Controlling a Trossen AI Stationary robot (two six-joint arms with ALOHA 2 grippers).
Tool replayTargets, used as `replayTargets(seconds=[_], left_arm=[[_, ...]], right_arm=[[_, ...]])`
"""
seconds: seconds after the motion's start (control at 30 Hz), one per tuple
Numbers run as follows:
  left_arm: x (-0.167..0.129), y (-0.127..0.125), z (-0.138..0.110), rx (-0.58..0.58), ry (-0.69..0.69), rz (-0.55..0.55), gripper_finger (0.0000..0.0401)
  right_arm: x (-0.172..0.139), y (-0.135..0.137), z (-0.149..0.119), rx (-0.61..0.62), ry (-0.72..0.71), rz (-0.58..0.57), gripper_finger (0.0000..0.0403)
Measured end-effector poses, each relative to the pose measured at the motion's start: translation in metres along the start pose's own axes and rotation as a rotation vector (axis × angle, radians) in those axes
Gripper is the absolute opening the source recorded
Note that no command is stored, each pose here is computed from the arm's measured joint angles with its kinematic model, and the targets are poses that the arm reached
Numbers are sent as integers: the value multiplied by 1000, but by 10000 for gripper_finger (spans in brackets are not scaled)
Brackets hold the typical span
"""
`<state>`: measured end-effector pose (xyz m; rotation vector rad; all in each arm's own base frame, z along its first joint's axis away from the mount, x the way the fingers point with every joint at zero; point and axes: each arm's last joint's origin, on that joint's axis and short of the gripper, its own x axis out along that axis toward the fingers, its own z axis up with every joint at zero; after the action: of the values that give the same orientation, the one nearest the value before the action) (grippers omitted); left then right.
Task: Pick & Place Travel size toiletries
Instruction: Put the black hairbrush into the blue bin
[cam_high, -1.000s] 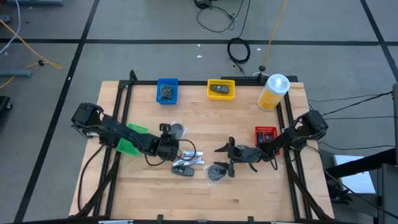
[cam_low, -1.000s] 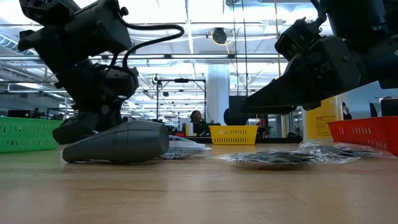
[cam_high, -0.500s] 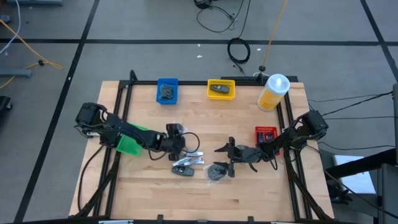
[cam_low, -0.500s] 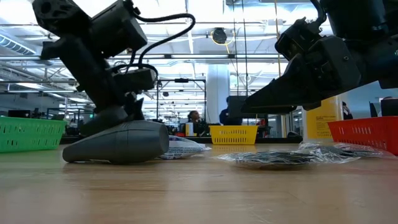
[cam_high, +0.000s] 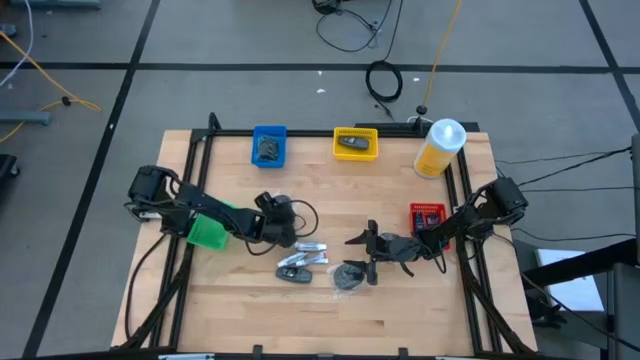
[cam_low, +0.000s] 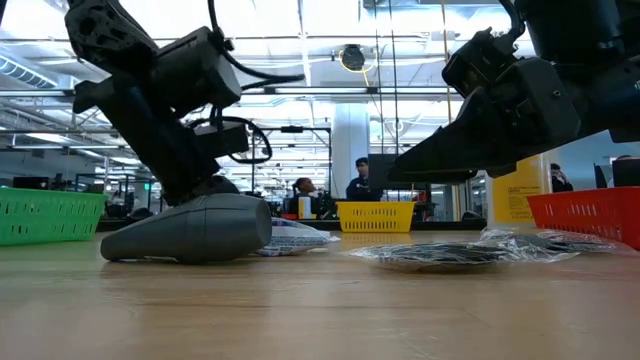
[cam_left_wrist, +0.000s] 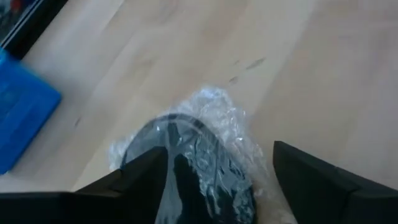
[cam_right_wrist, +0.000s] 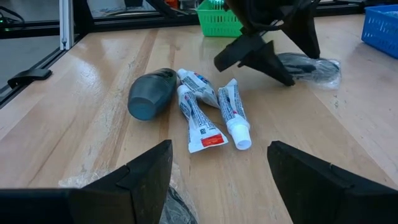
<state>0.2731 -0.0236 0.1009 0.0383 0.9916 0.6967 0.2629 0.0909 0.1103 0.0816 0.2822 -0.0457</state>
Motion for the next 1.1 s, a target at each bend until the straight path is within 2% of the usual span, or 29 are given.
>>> replayTargets(seconds=[0.27,0.63,0.87,1.1], left_arm=[[1,2,-1,-9,18,4,198],[0,2,-4,65,26,6,12],[-10,-1,-4,95,-16,14,3],[-40,-5,5,61,-115,-91,2]], right_arm=[[0,0,0,0,0,0,254],[0,0,0,0,0,0,254],[0,0,0,0,0,0,254],[0,0,0,-1,0,0,254]])
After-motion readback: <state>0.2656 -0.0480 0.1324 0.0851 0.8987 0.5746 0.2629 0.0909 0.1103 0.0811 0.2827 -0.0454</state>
